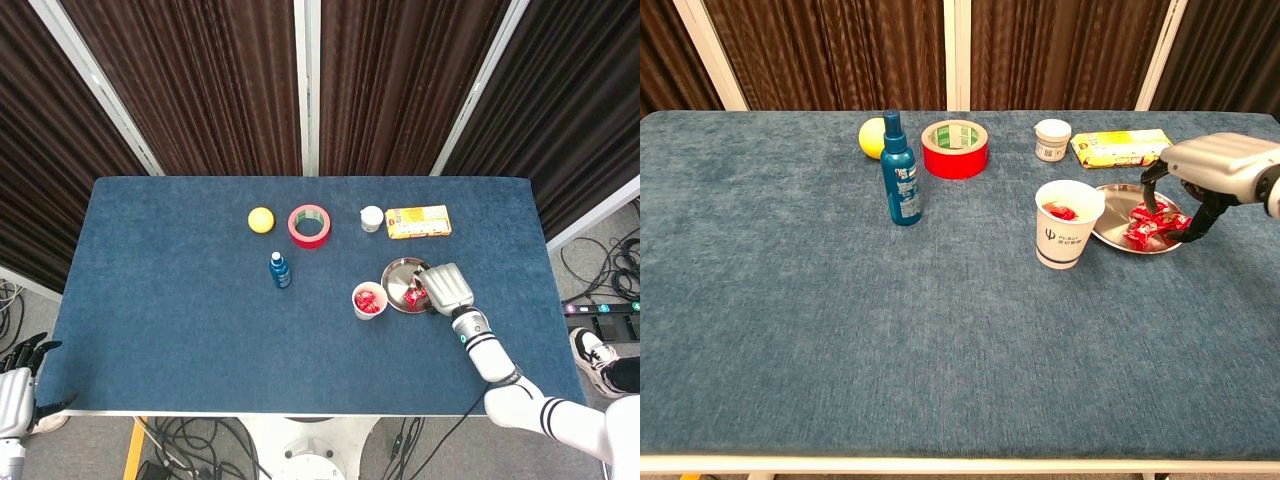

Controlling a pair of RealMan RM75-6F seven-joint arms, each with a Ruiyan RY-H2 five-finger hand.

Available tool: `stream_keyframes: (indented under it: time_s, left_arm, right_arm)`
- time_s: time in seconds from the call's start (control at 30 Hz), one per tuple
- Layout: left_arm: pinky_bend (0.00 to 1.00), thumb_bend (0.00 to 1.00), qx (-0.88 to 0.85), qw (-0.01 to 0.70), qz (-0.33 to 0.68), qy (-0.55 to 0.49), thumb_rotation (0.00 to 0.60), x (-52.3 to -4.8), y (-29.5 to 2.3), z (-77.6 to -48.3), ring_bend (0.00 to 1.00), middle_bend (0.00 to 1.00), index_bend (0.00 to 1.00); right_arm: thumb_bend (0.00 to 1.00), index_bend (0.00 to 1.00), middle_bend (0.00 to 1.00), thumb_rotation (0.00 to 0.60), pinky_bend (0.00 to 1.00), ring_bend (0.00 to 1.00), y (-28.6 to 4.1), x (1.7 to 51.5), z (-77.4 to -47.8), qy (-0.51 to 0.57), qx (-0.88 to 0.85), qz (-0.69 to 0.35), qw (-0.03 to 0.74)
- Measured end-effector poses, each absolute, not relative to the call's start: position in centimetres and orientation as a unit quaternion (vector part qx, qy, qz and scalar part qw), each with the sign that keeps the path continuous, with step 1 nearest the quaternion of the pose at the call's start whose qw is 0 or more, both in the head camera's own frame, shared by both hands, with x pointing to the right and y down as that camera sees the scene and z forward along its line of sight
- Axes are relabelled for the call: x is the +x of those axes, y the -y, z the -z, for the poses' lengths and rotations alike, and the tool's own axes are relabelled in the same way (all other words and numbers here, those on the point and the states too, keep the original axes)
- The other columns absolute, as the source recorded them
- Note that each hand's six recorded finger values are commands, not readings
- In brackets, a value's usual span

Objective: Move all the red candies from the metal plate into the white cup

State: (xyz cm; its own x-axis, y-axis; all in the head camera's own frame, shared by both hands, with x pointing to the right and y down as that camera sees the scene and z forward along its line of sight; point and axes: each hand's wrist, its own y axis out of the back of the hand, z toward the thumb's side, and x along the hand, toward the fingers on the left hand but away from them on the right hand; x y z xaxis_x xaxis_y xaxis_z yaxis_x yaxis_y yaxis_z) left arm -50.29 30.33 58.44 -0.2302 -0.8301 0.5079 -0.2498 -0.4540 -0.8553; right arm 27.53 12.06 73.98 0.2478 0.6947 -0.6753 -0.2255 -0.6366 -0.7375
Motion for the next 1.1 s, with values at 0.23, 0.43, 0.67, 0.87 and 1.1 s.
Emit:
stream_keyframes:
  time_s: [0.23, 0.43, 0.67, 0.87, 1.1]
  left_arm:
    - [0.19, 0.05, -0.576, 0.229, 0.630, -0.468, 0.600, -50.3, -30.3, -58.6, 0.14, 0.22, 0.30]
    - [0.19, 0.05, -0.575, 0.227, 0.631, -0.469, 0.600, -50.4, -30.4, -58.7, 0.14, 0.22, 0.30]
    - [0.19, 0.05, -0.577, 0.224, 0.631, -0.469, 0.600, -50.4, -30.5, -58.9, 0.14, 0.22, 0.30]
    - [0.19, 0.05, -0.576, 0.222, 0.631, -0.470, 0.600, -50.6, -30.7, -59.0, 0.14, 0.22, 0.30]
    - [0.19, 0.05, -0.575, 0.223, 0.630, -0.472, 0.600, -50.7, -30.8, -58.8, 0.14, 0.22, 0.30]
  right_arm:
    - [0.17, 0.47, 0.27, 0.600, 1.00, 0.77, -11.9, 26.9, -75.0, 0.165, -0.682, -0.587, 0.405]
    - [0.18, 0.46, 0.27, 0.600, 1.00, 0.77, -12.1, 26.4, -75.4, 0.158, -0.681, -0.581, 0.416]
    - [0.23, 0.46, 0.30, 0.600, 1.00, 0.77, -12.5, 26.3, -75.7, 0.148, -0.677, -0.582, 0.424]
    - [0.32, 0.53, 0.42, 0.600, 1.00, 0.78, -12.5, 26.1, -75.9, 0.151, -0.674, -0.581, 0.430]
    - [0.33, 0.56, 0.46, 0.600, 1.00, 0.79, -11.6, 25.9, -74.6, 0.179, -0.676, -0.569, 0.432]
